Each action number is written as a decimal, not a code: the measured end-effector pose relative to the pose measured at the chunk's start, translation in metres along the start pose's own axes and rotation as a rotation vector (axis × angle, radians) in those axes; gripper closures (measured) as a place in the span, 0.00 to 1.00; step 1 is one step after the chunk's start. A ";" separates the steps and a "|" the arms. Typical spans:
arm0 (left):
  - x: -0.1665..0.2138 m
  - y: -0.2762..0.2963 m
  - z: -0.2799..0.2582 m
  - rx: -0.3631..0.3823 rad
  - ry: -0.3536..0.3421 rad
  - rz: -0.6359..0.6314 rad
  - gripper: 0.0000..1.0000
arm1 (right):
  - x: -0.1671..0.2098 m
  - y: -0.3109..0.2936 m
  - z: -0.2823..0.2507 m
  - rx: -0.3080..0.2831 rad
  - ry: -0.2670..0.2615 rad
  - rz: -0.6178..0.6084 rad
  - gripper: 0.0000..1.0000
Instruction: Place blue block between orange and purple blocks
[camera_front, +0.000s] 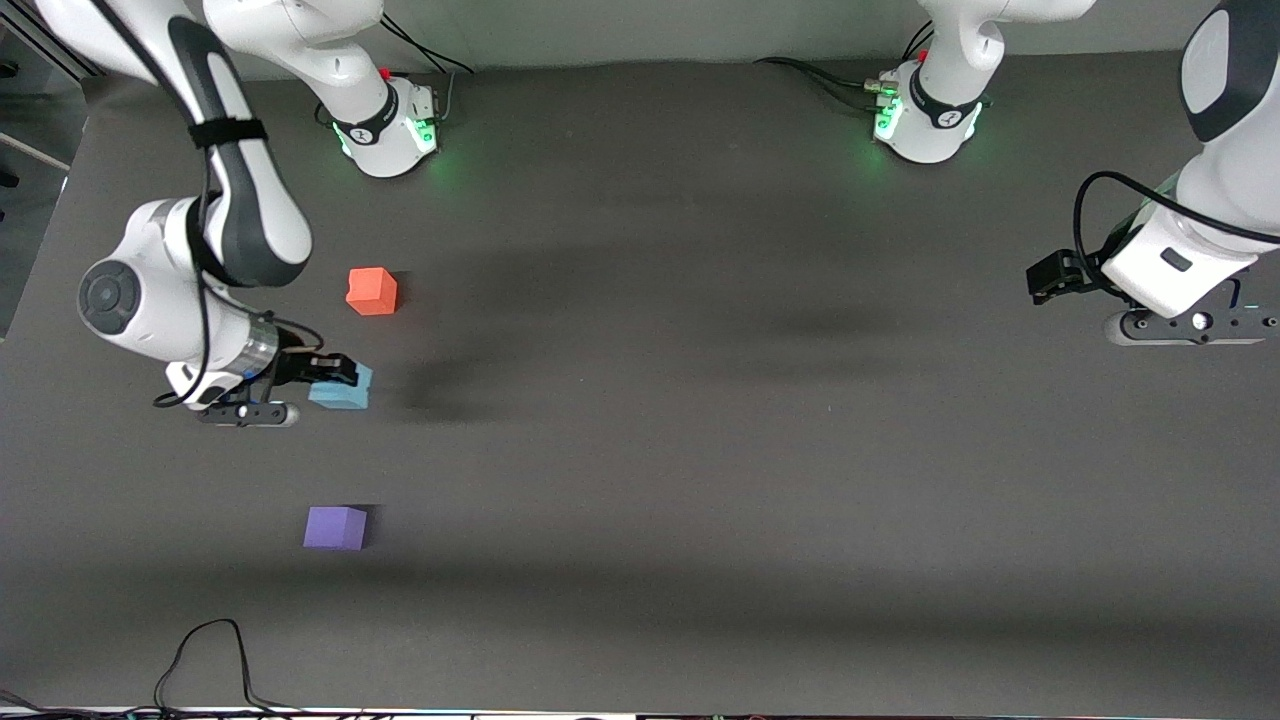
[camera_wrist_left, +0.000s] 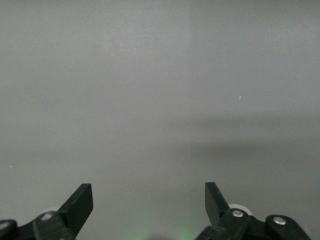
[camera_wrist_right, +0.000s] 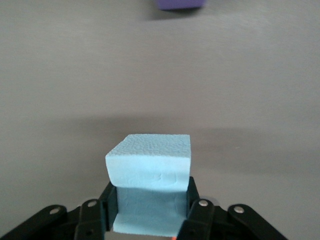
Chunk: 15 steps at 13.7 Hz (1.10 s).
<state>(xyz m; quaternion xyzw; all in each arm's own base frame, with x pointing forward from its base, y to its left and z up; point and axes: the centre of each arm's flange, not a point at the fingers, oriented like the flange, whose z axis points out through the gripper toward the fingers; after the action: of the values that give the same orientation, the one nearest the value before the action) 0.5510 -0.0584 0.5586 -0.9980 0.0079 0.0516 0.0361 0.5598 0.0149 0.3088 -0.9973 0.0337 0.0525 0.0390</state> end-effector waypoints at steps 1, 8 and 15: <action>0.000 0.000 0.000 0.000 0.001 0.001 0.00 | 0.003 0.008 0.016 -0.010 -0.010 0.001 0.46; -0.001 0.001 -0.002 -0.001 0.001 0.001 0.00 | 0.012 0.008 0.084 -0.051 -0.037 -0.004 0.48; -0.008 0.004 -0.009 -0.001 0.000 0.008 0.00 | 0.013 0.009 0.091 -0.052 -0.033 0.000 0.48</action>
<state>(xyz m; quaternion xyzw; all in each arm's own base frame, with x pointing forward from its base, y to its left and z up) 0.5440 -0.0625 0.5678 -0.9979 0.0120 0.0520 0.0353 0.5630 0.0124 0.2167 -0.9970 0.0318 0.0698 0.0134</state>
